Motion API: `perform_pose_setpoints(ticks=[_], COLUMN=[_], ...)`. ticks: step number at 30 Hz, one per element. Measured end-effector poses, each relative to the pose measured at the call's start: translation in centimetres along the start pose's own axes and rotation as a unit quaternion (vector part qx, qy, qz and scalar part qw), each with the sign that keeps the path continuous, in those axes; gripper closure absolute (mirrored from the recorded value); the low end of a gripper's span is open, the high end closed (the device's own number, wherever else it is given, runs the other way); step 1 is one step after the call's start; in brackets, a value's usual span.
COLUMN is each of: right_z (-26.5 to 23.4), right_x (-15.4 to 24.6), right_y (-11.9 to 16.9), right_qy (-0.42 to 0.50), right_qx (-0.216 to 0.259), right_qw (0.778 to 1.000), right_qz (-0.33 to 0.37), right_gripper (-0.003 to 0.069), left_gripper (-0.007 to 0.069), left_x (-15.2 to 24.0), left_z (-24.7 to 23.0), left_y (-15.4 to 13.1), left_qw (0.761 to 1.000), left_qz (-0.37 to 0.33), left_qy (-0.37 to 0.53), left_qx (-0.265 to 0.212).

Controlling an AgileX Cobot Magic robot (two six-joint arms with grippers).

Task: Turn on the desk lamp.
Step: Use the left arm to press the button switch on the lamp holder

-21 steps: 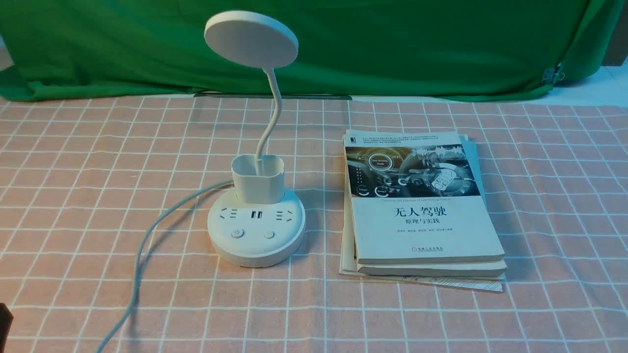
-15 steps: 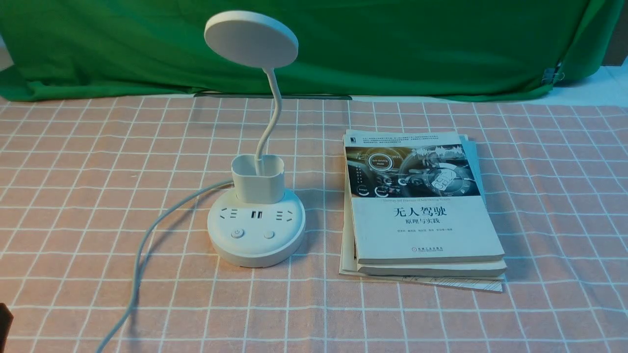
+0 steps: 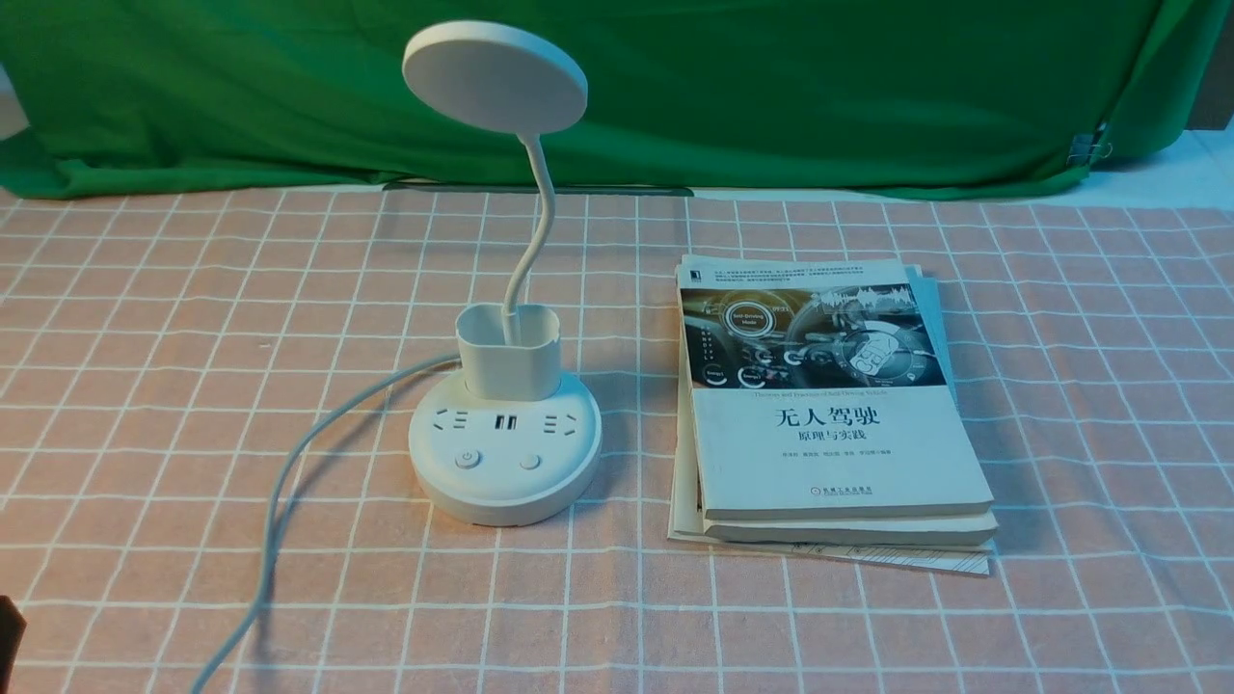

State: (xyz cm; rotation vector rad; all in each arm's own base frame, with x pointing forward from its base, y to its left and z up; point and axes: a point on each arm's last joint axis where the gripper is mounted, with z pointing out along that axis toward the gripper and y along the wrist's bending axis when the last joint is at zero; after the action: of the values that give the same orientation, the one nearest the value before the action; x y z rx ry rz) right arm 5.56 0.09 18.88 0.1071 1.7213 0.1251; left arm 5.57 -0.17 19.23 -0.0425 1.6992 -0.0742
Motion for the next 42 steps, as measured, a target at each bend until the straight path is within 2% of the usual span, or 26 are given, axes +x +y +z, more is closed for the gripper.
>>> perform_pose_setpoints(ticks=[35,36,38,39,40,41,42], right_z=[0.00,0.00,0.00,0.00,0.00,0.00,0.00], right_x=[0.00,0.00,0.00,0.00,0.00,0.00,0.00], right_y=[0.00,0.00,0.00,0.00,0.00,0.00,0.00], right_qy=[0.000,0.000,0.000,0.000,0.000,0.000,0.000], right_qx=[0.000,0.000,0.000,0.000,0.000,0.000,0.000], right_qw=[1.000,1.000,1.000,1.000,1.000,1.000,1.000], right_qz=[0.000,0.000,0.000,0.000,0.000,0.000,0.000], right_gripper=[0.0417,0.0417,0.0417,0.0417,0.0417,0.0417,0.0417], left_gripper=[0.0604,0.0604,0.0604,0.0604,0.0604,0.0604,0.0604], left_x=[-0.24,-0.35,-0.63,-0.63,-0.73,-0.78,-0.89], left_z=[0.00,-0.01,-0.02,-0.02,-0.03,-0.04,-0.05], left_y=[0.03,0.01,-0.12,-0.13,-0.22,-0.25,-0.33], left_qw=[1.000,1.000,0.997,0.996,0.989,0.984,0.968], left_qz=[0.009,0.002,-0.072,-0.082,-0.143,-0.172,-0.245], left_qy=[-0.013,-0.020,-0.034,-0.034,-0.038,-0.040,-0.043], left_qx=[-0.002,0.000,0.009,0.010,0.018,0.021,0.030])
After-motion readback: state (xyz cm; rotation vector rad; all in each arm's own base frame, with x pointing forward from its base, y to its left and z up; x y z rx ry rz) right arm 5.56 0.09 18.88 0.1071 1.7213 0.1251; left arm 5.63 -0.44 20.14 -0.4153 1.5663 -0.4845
